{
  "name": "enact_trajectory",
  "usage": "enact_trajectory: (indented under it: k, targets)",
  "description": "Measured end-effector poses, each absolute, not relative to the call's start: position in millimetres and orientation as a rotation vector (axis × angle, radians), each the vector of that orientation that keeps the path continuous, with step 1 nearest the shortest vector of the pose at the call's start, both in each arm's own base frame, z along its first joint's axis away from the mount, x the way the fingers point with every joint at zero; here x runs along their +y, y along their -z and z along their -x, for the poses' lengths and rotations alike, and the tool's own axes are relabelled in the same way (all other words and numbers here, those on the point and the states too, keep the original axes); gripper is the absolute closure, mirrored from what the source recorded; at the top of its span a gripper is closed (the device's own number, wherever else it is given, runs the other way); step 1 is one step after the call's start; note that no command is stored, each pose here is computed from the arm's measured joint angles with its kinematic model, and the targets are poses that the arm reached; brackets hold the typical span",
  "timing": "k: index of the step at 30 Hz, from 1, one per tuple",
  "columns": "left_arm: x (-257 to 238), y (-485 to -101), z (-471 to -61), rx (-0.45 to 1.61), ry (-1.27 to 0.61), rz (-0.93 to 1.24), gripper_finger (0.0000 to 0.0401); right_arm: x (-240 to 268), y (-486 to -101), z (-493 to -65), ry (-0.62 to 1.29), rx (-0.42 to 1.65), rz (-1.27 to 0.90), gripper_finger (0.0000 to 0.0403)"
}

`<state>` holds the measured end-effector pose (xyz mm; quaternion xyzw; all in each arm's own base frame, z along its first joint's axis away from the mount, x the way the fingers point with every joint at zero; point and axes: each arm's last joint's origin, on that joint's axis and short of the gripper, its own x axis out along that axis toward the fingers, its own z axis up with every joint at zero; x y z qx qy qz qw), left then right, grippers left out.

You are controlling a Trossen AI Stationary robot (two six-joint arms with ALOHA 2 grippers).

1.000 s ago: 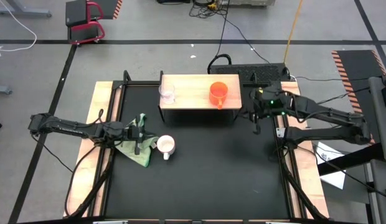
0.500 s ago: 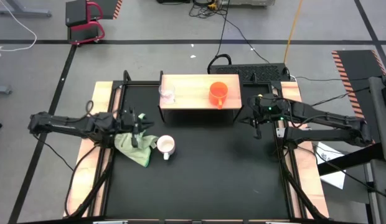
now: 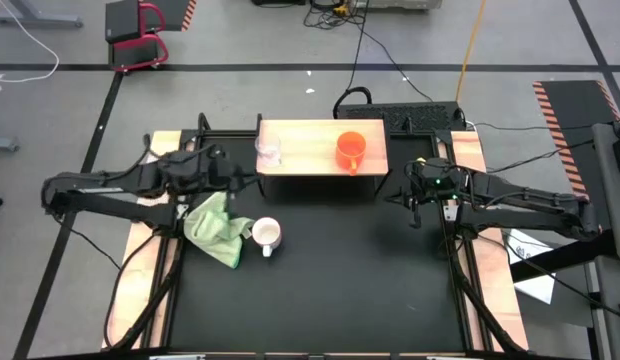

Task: Stack small to large cups/mugs on shelf
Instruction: Put the orange mug on the shelf

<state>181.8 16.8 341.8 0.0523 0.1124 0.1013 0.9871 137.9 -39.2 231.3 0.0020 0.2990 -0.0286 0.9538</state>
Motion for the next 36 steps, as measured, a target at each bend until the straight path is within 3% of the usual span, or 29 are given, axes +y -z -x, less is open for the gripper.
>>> enact_trajectory:
  k: [7,17,21,36]
  targets:
    - [37,-359,-207,0.225,-0.164,-0.104,0.0400,-36,-218,-129,0.070,0.558,-0.044,0.0403]
    - [63,-364,-225,0.285,-0.004,-0.088,0.0400,-32,-229,-117,0.091,0.421,-0.068,0.0403]
    - [77,-370,-242,0.310,-0.022,-0.085,0.0400,-32,-229,-116,0.090,0.411,-0.059,0.0403]
    - [120,-400,-308,0.499,0.032,-0.272,0.0401,-32,-217,-117,0.089,0.426,-0.077,0.0403]
